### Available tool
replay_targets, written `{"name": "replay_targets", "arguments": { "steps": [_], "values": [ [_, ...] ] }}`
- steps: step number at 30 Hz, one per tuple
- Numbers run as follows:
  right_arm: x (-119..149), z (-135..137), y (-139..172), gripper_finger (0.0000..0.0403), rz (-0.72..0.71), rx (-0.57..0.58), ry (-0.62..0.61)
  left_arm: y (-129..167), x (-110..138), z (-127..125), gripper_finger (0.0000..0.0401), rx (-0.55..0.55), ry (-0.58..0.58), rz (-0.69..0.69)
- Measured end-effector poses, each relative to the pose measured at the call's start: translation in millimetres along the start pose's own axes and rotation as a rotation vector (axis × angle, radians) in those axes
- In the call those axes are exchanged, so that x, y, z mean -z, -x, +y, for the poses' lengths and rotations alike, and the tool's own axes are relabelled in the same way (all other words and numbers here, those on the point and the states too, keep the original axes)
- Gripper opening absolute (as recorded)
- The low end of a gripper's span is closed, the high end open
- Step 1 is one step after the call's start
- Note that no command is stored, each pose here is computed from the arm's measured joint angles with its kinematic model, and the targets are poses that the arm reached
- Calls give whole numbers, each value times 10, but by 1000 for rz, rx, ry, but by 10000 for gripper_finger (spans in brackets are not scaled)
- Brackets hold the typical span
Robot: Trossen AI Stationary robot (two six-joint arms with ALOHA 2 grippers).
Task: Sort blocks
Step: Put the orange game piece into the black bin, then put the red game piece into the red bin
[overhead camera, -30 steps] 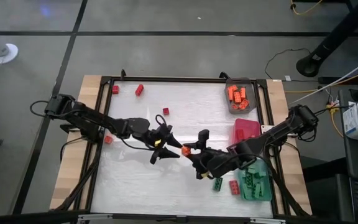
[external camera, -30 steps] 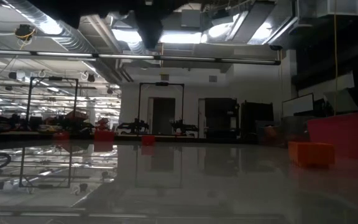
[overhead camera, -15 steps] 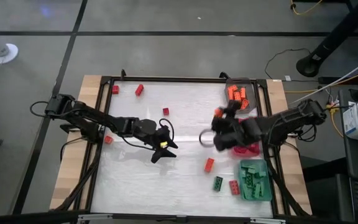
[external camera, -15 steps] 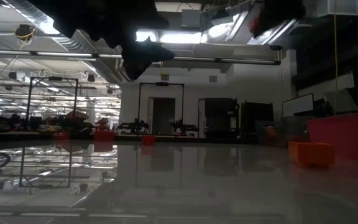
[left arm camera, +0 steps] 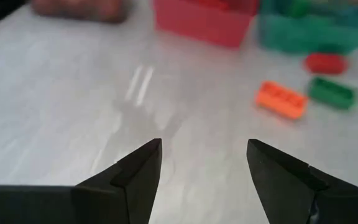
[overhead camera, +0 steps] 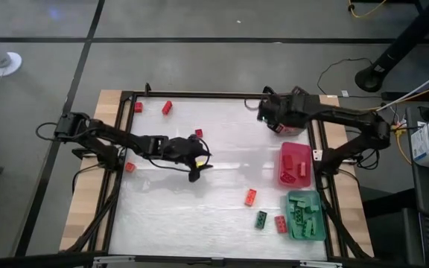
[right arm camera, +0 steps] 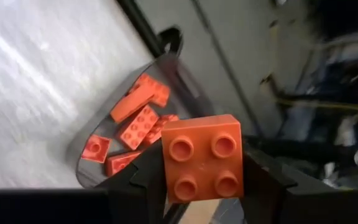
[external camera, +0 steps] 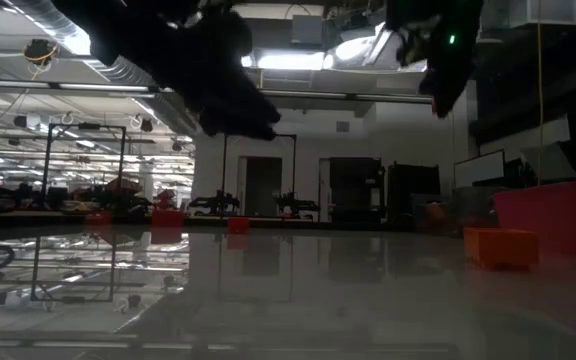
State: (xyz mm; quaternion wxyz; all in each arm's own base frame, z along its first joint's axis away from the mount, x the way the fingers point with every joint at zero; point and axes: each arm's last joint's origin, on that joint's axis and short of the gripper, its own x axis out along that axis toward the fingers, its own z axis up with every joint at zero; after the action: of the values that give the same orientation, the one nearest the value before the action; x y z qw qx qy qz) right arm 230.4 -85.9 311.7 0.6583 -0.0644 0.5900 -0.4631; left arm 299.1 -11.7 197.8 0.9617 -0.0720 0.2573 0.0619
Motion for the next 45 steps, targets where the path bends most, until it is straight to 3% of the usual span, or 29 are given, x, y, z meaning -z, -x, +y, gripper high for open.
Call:
{"name": "replay_targets", "arguments": {
  "steps": [10, 17, 24, 29, 40, 45],
  "values": [
    [24, -163, -737, 156, 139, -144, -95, -14, 51, 416, 224, -173, 30, 98],
    [100, -255, -949, 156, 195, -129, -155, -17, 32, 777, 224, -300, 8, 102],
    [113, -311, -1100, 157, 197, -244, -250, -172, 226, 1113, 224, -392, 85, 196],
    [110, -344, -1127, 159, 194, -247, -271, -280, 399, 1293, 224, -455, 173, 257],
    [90, -340, -1126, 263, 177, -247, -281, -305, 488, 1439, 224, -502, 227, 285],
    [81, -336, -1126, 285, 169, -267, -290, -319, 524, 1442, 213, -500, 208, 312]
  ]
}}
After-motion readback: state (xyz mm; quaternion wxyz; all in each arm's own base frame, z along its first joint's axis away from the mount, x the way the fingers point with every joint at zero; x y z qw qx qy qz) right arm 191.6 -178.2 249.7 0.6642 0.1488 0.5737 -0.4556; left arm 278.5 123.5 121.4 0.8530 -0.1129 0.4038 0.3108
